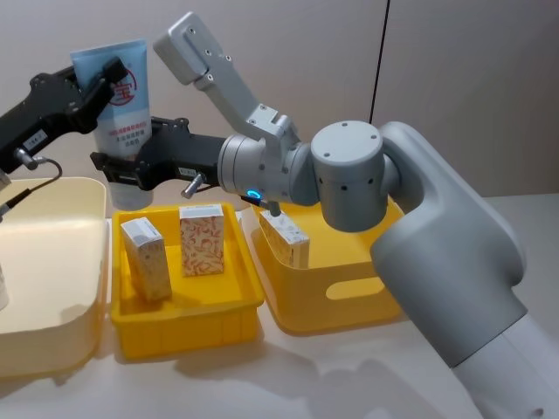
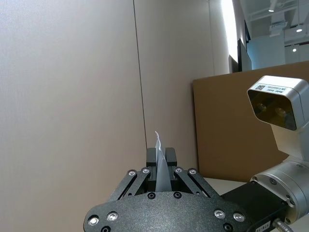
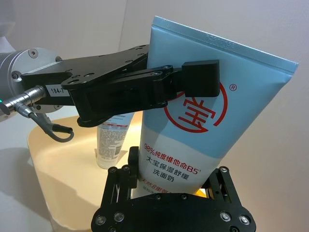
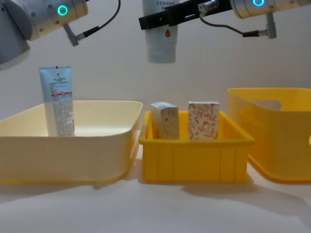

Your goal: Bimanual collaborative sorting of washing and personal care products

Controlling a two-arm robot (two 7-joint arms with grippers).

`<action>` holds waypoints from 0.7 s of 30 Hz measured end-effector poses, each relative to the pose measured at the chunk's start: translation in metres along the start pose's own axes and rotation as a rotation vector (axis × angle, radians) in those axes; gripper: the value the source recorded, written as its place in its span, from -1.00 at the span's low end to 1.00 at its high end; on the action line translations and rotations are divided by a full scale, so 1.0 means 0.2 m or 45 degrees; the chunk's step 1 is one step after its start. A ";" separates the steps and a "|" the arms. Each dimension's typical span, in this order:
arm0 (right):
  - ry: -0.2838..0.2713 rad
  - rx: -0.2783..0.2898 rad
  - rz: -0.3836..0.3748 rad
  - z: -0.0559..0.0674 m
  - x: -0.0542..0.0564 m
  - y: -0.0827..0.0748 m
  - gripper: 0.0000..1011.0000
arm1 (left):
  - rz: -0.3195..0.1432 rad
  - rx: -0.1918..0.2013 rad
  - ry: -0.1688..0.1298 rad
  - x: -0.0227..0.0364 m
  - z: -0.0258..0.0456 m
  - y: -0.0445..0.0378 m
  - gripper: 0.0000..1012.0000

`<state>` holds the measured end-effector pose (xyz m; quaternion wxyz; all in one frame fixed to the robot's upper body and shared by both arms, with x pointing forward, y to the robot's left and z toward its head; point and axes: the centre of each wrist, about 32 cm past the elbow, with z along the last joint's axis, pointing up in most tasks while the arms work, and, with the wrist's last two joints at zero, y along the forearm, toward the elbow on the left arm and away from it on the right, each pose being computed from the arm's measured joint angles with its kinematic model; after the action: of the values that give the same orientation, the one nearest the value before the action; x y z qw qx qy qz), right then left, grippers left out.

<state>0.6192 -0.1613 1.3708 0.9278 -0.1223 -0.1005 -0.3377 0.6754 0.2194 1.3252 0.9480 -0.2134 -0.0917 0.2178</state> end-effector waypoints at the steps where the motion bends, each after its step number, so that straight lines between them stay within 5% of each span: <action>1: 0.000 0.000 0.000 0.00 0.00 0.00 0.32 | 0.000 0.000 0.000 0.000 0.000 0.000 -0.77; 21: 0.001 0.002 0.004 0.00 0.00 0.01 0.08 | 0.000 0.000 0.000 0.000 0.000 0.000 -0.77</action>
<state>0.6198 -0.1597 1.3712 0.9285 -0.1218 -0.1002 -0.3362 0.6754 0.2193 1.3252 0.9480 -0.2133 -0.0917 0.2178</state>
